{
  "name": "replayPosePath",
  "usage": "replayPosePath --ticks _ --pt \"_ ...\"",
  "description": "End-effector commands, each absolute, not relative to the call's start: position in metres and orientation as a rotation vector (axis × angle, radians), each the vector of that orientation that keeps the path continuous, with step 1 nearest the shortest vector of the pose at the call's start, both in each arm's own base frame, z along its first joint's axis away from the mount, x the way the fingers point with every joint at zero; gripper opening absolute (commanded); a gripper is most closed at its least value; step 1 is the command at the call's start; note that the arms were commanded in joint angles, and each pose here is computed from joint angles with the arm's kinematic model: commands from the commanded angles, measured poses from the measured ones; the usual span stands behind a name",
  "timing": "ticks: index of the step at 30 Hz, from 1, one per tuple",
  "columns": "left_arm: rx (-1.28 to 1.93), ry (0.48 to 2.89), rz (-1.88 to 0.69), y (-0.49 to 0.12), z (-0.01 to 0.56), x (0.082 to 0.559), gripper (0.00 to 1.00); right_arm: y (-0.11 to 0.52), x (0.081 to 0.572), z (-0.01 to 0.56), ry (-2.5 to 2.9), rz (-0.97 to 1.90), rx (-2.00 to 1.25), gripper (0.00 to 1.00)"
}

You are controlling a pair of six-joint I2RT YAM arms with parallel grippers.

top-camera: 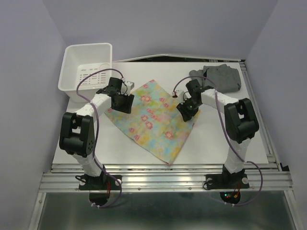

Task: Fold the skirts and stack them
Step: Flatten the skirt out

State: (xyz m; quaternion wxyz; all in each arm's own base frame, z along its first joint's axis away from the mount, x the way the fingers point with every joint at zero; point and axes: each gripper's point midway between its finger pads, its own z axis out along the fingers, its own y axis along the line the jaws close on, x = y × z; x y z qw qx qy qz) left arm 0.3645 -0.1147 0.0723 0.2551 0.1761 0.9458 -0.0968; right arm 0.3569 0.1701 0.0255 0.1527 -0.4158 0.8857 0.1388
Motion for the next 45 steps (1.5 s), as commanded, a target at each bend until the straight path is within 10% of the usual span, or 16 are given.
replayPosePath --ticks 1,14,26,45 --pt "0.514 2.556 -0.269 -0.121 0.070 0.379 0.62 0.168 0.263 0.021 2.711 0.654 -1.308 0.47" --pt "0.959 2.585 -0.378 -0.209 0.025 0.393 0.59 0.271 0.127 0.116 2.515 1.555 -1.497 0.54" --pt "1.342 2.448 -0.482 -0.264 0.015 0.334 0.60 0.218 0.308 0.209 2.250 1.176 -1.038 0.54" --pt "1.312 2.158 -0.446 -0.230 0.132 0.411 0.61 0.127 0.446 0.104 2.344 0.454 -1.155 0.54"
